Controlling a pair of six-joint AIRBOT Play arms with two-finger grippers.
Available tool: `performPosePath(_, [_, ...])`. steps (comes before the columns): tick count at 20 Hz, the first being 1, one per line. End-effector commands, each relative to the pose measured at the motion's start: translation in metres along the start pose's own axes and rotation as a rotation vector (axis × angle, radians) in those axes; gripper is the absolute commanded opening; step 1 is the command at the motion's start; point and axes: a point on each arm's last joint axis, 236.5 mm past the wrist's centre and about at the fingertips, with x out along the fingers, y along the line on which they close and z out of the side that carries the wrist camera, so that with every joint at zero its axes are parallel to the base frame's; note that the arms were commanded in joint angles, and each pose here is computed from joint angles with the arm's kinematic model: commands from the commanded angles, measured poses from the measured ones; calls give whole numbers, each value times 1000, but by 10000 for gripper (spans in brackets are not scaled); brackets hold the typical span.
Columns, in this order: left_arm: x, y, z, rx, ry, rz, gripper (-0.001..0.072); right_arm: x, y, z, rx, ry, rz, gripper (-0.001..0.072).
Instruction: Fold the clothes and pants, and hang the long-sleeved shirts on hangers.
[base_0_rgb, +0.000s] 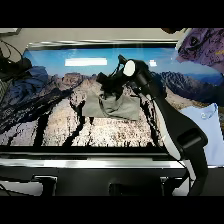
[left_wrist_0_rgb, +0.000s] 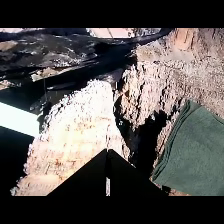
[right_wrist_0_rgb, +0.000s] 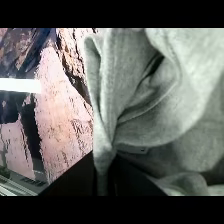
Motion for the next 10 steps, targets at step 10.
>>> performPosePath(10, [3, 4, -1, 1, 9, 7, 22, 56, 18, -23, -81, 46, 81, 134])
